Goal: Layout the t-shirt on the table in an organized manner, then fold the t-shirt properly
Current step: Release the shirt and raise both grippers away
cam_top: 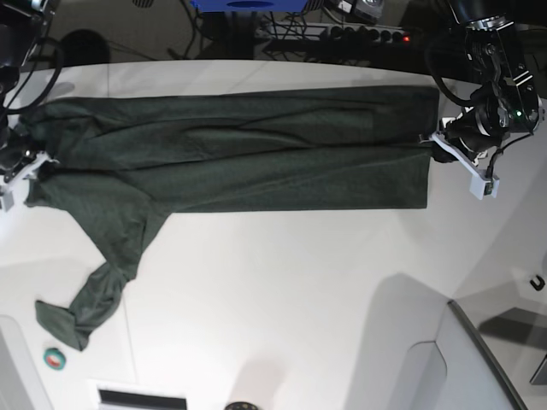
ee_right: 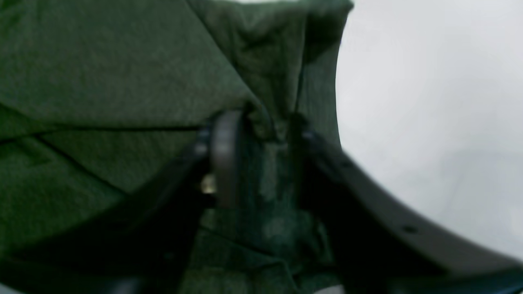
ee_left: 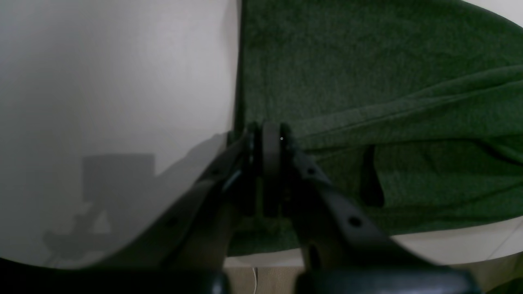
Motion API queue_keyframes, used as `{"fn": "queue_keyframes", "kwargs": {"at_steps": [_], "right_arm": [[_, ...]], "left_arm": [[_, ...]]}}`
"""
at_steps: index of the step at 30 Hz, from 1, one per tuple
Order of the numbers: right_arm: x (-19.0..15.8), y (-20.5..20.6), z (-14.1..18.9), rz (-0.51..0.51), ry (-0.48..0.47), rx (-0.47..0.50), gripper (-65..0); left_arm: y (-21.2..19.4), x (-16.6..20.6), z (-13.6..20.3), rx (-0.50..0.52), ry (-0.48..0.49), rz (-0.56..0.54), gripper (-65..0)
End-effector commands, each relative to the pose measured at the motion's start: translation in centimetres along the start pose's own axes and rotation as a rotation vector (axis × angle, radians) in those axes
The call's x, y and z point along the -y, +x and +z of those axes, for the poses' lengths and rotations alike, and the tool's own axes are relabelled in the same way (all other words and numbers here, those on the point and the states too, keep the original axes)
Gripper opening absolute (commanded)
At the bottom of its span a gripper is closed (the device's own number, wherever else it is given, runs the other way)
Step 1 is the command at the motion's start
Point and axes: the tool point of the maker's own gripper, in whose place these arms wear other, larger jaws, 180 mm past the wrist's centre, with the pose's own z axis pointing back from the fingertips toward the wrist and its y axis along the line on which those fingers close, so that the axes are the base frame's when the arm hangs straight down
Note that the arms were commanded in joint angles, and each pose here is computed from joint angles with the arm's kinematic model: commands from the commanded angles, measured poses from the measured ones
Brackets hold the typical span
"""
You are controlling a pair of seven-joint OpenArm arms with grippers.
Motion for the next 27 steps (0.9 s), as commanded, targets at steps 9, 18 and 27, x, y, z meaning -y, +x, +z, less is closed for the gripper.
{"fn": "queue_keyframes", "kwargs": {"at_steps": [9,18,27], "right_arm": [[3.6,8.2,4.8,-0.010,-0.117,0.217,-36.8],[-1.3,14.5,1.8,0.072,0.006,0.192,-36.8],[-9.1,16.4,-6.6,0.028,0.232,0.176,-36.6]], "left_arm": [[4.4,-0.8,4.1,0.157,0.067,-0.079,-19.3],[3.3,-7.2,6.8,0.191,0.206,0.074,-17.9],[-0.9,-12.6,9.3,0.145,0.317,0.182,-45.7]]}}
